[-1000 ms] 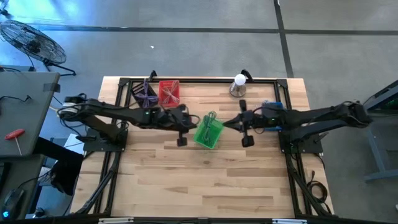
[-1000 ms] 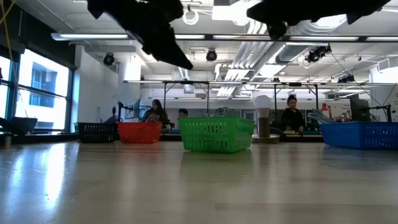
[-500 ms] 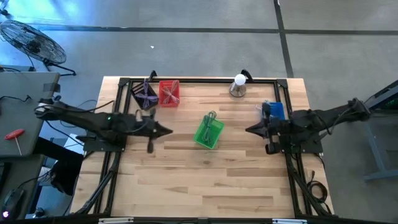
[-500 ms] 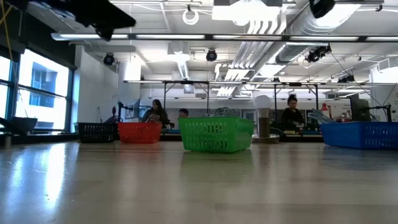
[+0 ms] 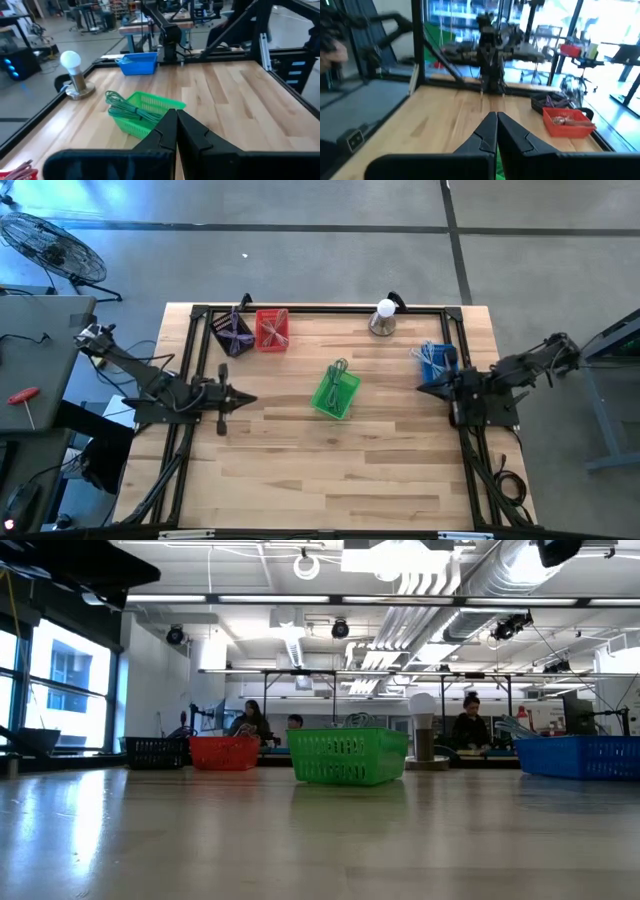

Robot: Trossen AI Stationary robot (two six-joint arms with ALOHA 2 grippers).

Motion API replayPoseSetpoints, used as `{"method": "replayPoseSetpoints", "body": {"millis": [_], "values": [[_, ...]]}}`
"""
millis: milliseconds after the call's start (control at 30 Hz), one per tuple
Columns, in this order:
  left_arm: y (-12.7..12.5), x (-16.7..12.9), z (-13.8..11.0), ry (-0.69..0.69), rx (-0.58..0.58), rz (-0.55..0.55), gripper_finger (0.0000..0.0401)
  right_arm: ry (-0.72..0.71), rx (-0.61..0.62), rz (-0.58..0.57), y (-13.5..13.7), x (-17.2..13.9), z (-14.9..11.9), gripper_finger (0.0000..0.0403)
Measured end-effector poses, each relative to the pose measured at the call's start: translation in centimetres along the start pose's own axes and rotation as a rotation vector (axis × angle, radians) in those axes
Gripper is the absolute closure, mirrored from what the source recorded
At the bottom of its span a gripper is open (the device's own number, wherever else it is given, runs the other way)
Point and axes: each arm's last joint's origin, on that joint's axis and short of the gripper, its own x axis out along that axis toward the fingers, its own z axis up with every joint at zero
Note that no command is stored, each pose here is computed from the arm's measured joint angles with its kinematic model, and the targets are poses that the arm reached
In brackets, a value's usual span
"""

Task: Pick & Place USB Port
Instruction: Return to Home Position

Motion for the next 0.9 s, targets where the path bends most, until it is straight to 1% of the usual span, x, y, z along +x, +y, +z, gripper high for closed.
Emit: {"method": "replayPoseSetpoints", "body": {"millis": [67,200,333,400,433,500,533,667,833,900], "values": [[-0.2,-0.2,-0.2,-0.001,0.005,0.008,0.0401,-0.040,0.017,-0.003,-0.3,-0.8,-0.8,0.0403],[-0.6,-0.5,-0.3,0.005,0.018,0.013,0.0401,-0.139,0.025,0.038,-0.5,-1.8,-3.2,0.0403],[-0.8,-0.6,-0.5,0.017,0.031,-0.022,0.0401,-0.259,0.028,0.072,-0.5,-2.3,-5.3,0.0403],[-0.9,-0.6,-0.5,0.018,0.030,-0.047,0.0401,-0.262,0.016,0.072,-0.2,-1.8,-6.2,0.0403],[-0.9,-0.6,-0.5,0.019,0.030,-0.052,0.0401,-0.238,0.002,0.073,-0.1,-1.6,-6.7,0.0403],[-1.0,-0.5,-0.6,0.017,0.024,-0.053,0.0401,-0.249,0.007,0.076,0.1,-1.2,-7.0,0.0403],[-1.0,-0.4,-0.9,0.009,0.018,-0.053,0.0401,-0.255,0.009,0.081,0.2,-1.1,-7.2,0.0403],[-1.3,-0.1,-3.5,-0.006,0.011,-0.096,0.0401,-0.283,0.011,0.139,0.6,-0.7,-8.0,0.0403],[-1.2,-0.2,-6.9,-0.084,-0.011,-0.135,0.0401,-0.278,0.017,0.123,0.7,-0.5,-8.5,0.0403],[-1.2,-0.2,-6.9,-0.100,-0.029,-0.161,0.0401,-0.283,0.018,0.126,0.7,-0.5,-8.4,0.0403]]}}
